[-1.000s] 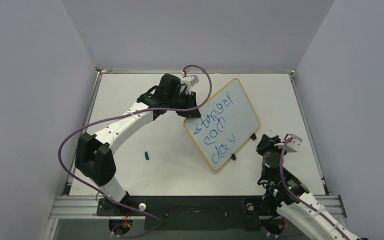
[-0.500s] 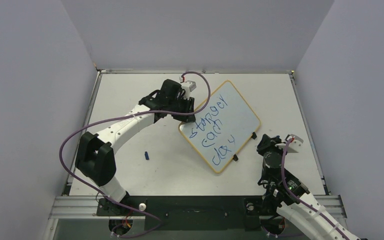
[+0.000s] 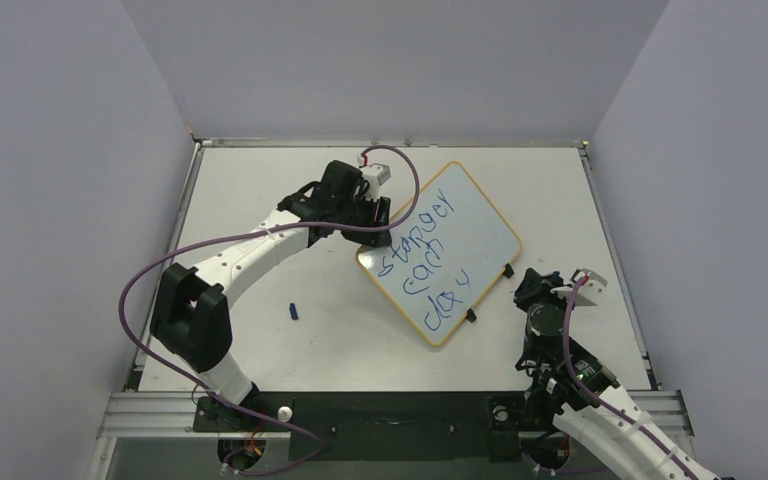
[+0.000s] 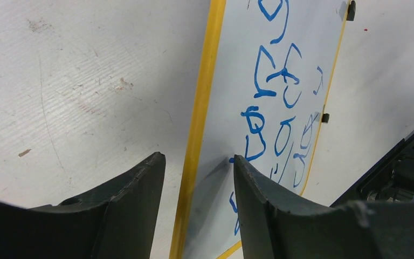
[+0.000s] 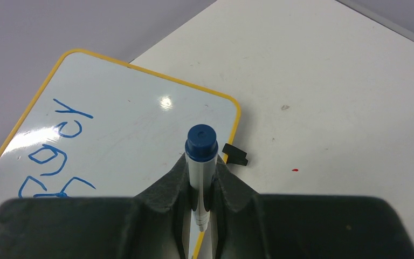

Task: Write a sentence on the whiteboard
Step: Put down the whiteboard on the whiteboard stand, then pick up the pen cap from the center of the board.

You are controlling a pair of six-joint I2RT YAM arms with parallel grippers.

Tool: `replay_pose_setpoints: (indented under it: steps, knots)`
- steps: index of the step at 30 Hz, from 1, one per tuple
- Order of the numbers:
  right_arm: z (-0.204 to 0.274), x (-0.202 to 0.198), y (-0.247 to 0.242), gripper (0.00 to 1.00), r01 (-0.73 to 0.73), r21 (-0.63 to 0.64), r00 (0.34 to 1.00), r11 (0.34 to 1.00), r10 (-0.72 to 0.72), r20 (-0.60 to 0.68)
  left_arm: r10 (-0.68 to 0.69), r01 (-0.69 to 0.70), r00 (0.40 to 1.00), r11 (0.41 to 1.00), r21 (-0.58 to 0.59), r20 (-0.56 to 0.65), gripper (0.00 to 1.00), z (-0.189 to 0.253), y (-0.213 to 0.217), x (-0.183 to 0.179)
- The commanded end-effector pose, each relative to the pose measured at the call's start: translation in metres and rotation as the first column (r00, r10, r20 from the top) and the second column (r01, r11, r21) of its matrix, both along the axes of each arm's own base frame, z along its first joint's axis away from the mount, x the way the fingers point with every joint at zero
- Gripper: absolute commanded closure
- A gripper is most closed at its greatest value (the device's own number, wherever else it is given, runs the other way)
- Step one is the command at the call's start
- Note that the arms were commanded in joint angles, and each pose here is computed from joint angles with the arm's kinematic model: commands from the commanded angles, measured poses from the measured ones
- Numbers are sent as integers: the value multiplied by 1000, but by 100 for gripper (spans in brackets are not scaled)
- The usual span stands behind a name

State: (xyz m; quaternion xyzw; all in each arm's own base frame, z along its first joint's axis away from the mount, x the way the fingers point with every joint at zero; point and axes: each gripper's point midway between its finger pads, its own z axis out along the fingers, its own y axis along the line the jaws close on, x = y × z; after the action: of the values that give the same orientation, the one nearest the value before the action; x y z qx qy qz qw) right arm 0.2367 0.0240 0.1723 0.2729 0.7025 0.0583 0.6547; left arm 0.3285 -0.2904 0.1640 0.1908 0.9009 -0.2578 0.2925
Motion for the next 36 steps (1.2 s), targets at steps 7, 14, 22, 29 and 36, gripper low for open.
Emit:
replay_pose_setpoints:
  steps: [7,14,22,29,36]
  knots:
    - [6,0,-4,100,22,15,1000,1000,-22,18,39,-26,989,995,-97,139,48,68,-8,19]
    - [11,0,-3,100,12,8,1000,1000,-12,20,207,-187,958,976,-113,197,46,101,24,38]
    - [29,3,3,100,-15,-9,1000,1000,15,25,484,-489,840,871,-45,246,43,105,120,13]
    - [40,7,13,100,-57,7,998,998,57,29,699,-719,687,693,47,198,48,48,200,-42]
    - [37,10,21,100,-94,8,996,996,94,12,781,-785,618,604,139,94,53,-29,218,-76]
